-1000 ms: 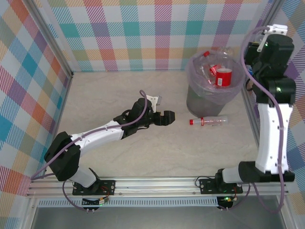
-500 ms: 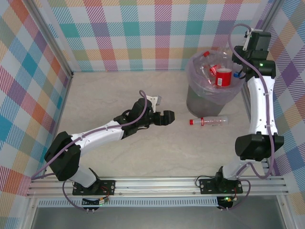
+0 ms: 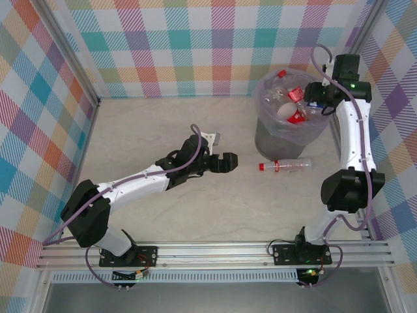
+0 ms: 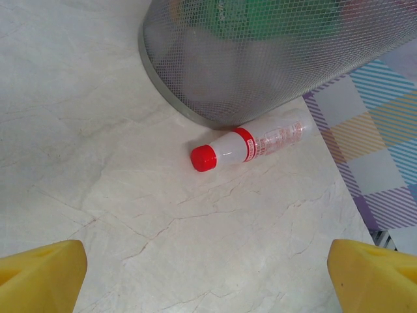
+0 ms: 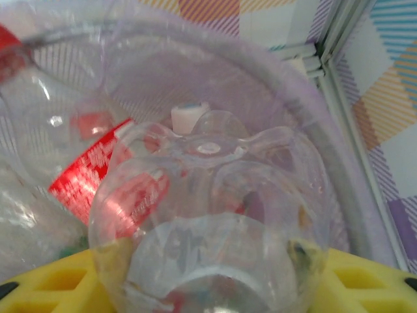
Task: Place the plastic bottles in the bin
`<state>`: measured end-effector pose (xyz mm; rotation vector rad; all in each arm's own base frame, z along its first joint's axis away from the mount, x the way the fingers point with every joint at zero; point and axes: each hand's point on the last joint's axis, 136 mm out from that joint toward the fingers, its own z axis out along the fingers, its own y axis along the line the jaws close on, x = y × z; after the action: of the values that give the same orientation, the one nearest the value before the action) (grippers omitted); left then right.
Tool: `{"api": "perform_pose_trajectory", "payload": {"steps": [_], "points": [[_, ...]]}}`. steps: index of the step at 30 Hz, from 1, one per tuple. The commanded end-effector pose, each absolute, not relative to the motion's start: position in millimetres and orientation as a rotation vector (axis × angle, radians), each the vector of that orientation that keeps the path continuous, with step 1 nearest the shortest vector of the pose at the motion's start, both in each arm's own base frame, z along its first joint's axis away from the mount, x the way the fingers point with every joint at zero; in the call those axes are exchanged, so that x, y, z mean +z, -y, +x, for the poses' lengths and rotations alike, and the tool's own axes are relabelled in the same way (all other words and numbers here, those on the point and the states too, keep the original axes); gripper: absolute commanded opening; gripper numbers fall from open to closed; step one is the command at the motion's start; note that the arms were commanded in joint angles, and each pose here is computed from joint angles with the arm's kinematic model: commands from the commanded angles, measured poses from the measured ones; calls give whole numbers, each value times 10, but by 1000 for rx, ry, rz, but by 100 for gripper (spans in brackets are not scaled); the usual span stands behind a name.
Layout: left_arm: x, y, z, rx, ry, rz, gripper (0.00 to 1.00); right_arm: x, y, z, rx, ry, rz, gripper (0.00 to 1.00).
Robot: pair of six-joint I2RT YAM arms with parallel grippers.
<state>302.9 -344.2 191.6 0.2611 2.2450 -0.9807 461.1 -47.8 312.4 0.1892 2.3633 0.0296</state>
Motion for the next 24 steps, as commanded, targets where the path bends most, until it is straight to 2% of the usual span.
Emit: {"api": "perform_pose_trajectory", "payload": {"steps": [1, 8, 10, 14, 18, 24], "points": [[2008, 3429, 3067, -972, -2227, 277, 95, 3015, 440, 4562, 90, -2410, 203, 65], [1874, 3442, 3083, -953, -2268, 272, 95, 3597, 464, 4424, 61, -2316, 220, 94], [1851, 3471, 3084, -965, -2273, 273, 95, 3749, 509, 4314, 32, -2294, 254, 100], [1816, 3531, 3107, -983, -2280, 276, 95, 3995, 535, 4025, 28, -2249, 304, 99], [1723, 3588, 3143, -988, -2303, 268, 95, 4012, 530, 3668, 85, -2234, 370, 100], [1593, 3712, 3170, -1046, -2330, 248, 96, 3628, 631, 2980, 214, -2218, 616, 91]]}}
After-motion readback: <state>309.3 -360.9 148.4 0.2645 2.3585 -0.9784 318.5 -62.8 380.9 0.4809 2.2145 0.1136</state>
